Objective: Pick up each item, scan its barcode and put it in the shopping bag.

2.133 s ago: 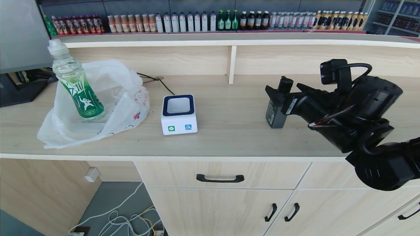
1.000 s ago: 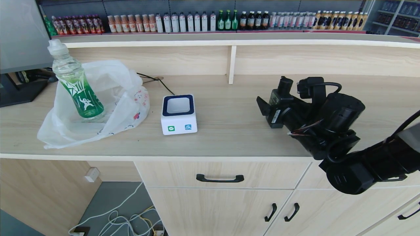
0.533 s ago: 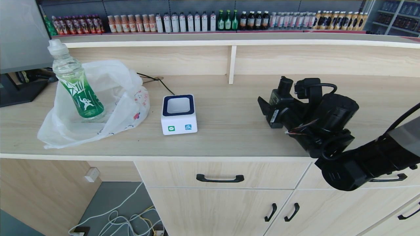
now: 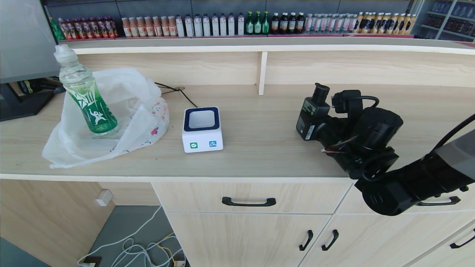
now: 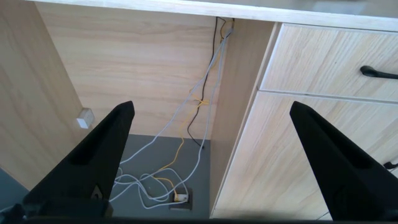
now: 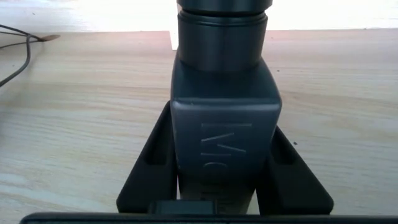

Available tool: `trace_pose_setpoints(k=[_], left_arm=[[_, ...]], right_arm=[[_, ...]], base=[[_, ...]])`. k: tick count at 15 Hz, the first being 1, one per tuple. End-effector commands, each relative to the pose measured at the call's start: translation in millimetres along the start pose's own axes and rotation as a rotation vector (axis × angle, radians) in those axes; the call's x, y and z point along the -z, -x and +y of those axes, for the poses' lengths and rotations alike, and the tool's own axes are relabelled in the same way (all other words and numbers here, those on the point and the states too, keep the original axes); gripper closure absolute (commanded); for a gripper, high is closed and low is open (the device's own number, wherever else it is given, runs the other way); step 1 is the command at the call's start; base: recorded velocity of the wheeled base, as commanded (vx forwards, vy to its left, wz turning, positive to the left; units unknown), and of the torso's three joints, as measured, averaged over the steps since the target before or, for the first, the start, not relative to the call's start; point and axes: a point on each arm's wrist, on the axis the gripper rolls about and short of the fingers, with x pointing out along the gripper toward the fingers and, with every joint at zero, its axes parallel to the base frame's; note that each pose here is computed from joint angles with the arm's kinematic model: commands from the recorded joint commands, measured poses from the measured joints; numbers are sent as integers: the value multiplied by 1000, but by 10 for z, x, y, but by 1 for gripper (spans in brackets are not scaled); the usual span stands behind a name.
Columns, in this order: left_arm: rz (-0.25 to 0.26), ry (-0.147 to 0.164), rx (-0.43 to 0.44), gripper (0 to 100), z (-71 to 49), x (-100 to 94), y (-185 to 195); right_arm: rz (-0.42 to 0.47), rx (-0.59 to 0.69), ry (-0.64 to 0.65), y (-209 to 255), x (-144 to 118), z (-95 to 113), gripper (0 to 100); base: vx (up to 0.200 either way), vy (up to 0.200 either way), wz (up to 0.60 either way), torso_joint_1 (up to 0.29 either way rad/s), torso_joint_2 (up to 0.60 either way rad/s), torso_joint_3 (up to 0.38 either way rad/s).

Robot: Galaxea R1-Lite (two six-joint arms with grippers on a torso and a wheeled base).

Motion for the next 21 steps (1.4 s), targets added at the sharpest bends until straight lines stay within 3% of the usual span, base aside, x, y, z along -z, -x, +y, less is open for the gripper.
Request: trace_pose_setpoints(k=[1, 6, 12, 18, 21], left_arm=[[-1, 0, 0, 0, 0, 0, 0], [-1, 0, 0, 0, 0, 0, 0], [-1, 0, 0, 0, 0, 0, 0], [-2, 0, 0, 0, 0, -2, 0], [-1, 0, 0, 0, 0, 0, 0]], right_arm=[[-2, 2, 1, 0, -7, -9, 100], [-14, 4, -2, 14, -59, -18, 100], [-81, -9, -9, 163, -381, -41, 100], [-163, -85, -48, 635, -837, 66, 100], [-164, -131, -49, 959, -932, -20, 100]], base=[[0, 0, 0, 0, 0, 0], [0, 0, 0, 0, 0, 0], [0, 0, 0, 0, 0, 0], [0, 0, 0, 0, 0, 0], [0, 0, 0, 0, 0, 0]])
